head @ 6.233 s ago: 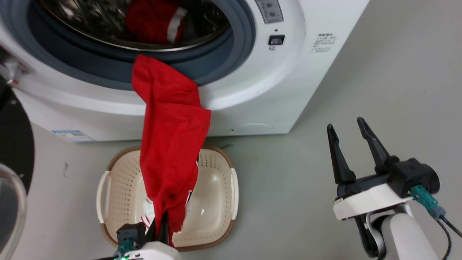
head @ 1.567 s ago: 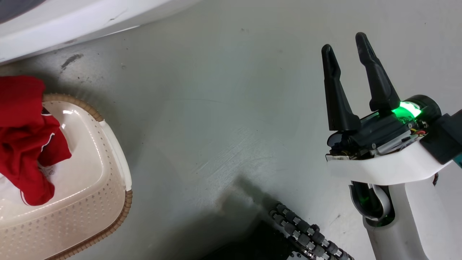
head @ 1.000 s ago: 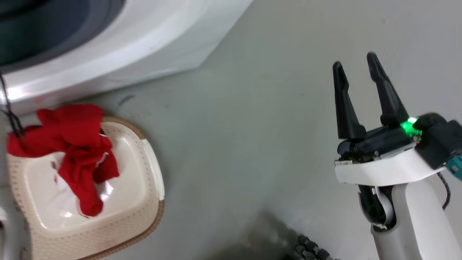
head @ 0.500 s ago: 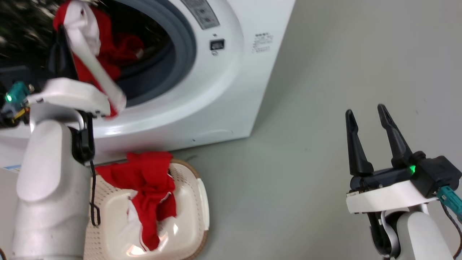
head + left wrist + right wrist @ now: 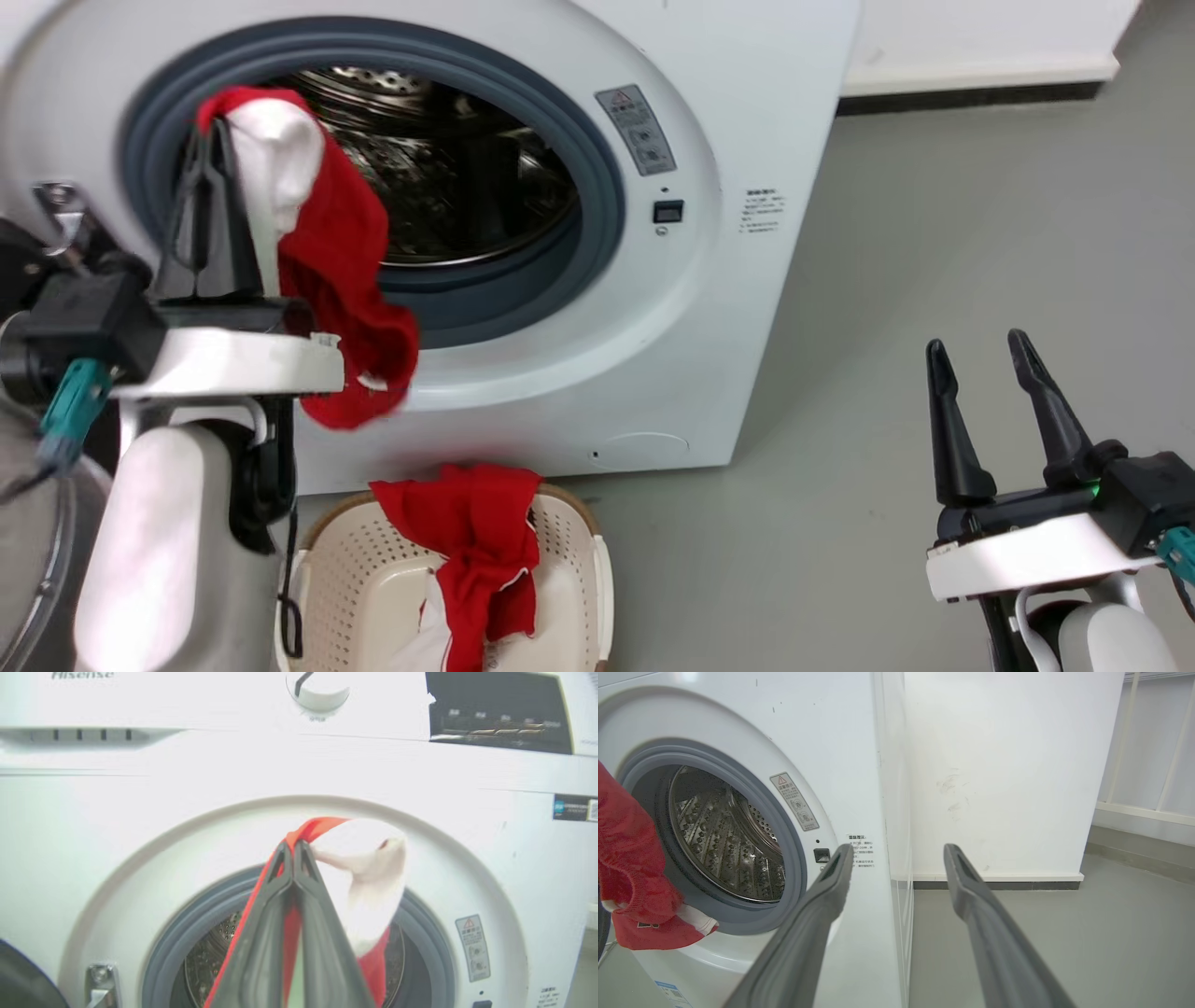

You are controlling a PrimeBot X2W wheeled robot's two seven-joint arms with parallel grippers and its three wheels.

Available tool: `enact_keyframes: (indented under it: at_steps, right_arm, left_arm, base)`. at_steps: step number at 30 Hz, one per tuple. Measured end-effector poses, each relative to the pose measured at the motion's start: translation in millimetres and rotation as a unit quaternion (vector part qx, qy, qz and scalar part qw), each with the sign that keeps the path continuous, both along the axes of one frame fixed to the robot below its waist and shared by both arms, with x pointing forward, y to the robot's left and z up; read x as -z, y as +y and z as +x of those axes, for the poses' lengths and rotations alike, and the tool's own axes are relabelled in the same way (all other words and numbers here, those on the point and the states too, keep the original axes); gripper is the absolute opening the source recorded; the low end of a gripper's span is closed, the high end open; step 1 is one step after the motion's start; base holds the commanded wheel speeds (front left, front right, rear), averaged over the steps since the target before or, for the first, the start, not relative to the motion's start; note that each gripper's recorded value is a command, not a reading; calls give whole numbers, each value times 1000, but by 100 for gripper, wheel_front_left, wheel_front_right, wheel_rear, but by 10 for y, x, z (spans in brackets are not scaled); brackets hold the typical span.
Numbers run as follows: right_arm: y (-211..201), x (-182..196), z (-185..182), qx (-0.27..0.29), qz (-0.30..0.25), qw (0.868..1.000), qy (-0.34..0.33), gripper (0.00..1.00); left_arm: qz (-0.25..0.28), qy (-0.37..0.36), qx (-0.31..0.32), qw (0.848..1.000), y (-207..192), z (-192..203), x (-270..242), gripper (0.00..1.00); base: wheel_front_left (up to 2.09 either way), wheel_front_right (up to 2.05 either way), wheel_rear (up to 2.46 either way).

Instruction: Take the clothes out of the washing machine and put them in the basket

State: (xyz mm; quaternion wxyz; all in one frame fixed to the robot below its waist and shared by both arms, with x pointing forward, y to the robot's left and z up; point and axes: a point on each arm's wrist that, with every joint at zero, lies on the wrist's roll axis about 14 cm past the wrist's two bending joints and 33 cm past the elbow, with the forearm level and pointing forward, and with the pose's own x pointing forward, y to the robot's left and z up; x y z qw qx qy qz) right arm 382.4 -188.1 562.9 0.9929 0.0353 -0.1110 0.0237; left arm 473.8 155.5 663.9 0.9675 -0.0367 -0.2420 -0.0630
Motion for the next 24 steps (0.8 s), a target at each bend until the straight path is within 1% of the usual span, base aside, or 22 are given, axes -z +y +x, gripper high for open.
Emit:
enact_keyframes:
  at_steps: [4, 6, 8, 10, 13, 15, 18, 21, 24]
  right_arm:
    - [70, -78, -21, -11, 0, 1000, -10, 100]
    - [98, -93, -33, -15, 1, 1000, -11, 100]
    - [109, -73, -45, -16, 2, 1000, -8, 100]
    - [108, -63, -37, -16, 3, 1000, -6, 100]
    - [103, -25, -10, -16, 2, 1000, 1, 100]
    - [108, 6, 14, -16, 2, 1000, 6, 100]
    - [118, 64, 68, -18, 1, 1000, 14, 100]
    - [159, 135, 156, -24, -2, 999, 24, 100]
    - [215, 193, 282, -33, -4, 999, 31, 100]
  left_arm:
    - [-1, -51, -2, 999, 5, -354, -345, 0]
    - [-2, -56, -3, 998, -3, -499, -389, 0]
    - [-5, -40, -3, 999, -16, -590, -289, 0]
    - [-11, -6, -6, 1000, -16, -640, -85, 0]
    - [-34, 69, -13, 997, -29, -697, 386, 0]
    - [-60, 131, -15, 989, -44, -739, 782, 0]
    - [-79, 219, -25, 972, -50, -821, 1409, 0]
    - [-93, 301, -32, 949, -71, -917, 2022, 0]
    - [-97, 366, -35, 925, -89, -955, 2537, 0]
  base:
    - [0, 0, 0]
    - [0, 0, 0]
    - [0, 0, 0]
    - [0, 0, 0]
    - [0, 0, 0]
    - [0, 0, 0]
    - [0, 0, 0]
    - [0, 0, 0]
    - [0, 0, 0]
